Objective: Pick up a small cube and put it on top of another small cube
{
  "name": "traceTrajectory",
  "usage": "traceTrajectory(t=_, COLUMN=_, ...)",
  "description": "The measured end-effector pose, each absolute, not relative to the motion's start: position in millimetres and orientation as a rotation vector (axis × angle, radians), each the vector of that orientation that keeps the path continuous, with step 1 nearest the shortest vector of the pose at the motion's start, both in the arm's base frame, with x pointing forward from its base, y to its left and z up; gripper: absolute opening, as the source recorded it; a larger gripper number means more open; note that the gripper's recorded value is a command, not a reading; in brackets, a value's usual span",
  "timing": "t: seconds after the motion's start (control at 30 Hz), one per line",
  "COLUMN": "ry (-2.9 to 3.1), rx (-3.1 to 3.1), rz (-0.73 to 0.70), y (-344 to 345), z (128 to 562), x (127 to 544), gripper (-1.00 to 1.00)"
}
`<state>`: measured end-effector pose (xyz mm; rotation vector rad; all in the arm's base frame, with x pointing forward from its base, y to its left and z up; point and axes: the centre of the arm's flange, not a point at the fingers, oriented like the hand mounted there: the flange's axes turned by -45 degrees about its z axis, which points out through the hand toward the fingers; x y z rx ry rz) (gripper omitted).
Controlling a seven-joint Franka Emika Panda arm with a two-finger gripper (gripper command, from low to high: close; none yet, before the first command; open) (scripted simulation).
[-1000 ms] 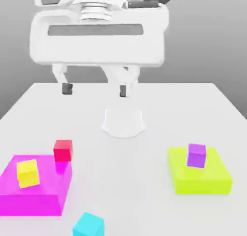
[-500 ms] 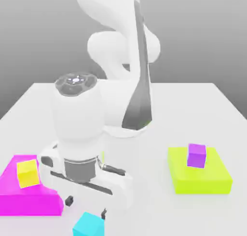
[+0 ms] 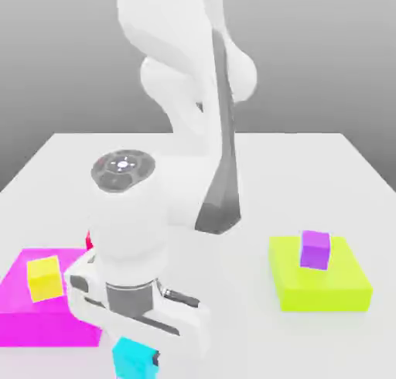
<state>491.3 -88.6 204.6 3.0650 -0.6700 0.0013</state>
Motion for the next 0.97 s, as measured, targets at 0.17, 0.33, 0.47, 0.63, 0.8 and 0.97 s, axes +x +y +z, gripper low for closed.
traceTrajectory(t=0.17, ry=-0.731, rx=3.037, rz=0.000, y=-125.2, z=248.6, x=450.5, gripper=-1.00)
traceTrajectory(t=0.33, ry=-0.798, rx=3.016, rz=-0.002, y=-153.9, z=283.2, x=401.5, gripper=-1.00)
traceTrajectory(t=0.47, ry=-0.833, rx=3.011, rz=-0.003, y=-165.0, z=304.2, x=361.7, gripper=-1.00)
traceTrajectory(t=0.63, ry=-0.891, rx=3.009, rz=0.000, y=-174.6, z=321.7, x=309.7, gripper=-1.00)
traceTrajectory(t=0.8, ry=-0.912, rx=3.009, rz=0.001, y=-177.0, z=291.3, x=291.7, gripper=-1.00)
traceTrajectory(t=0.97, ry=-0.912, rx=3.008, rz=0.001, y=-176.4, z=262.9, x=289.7, gripper=1.00)
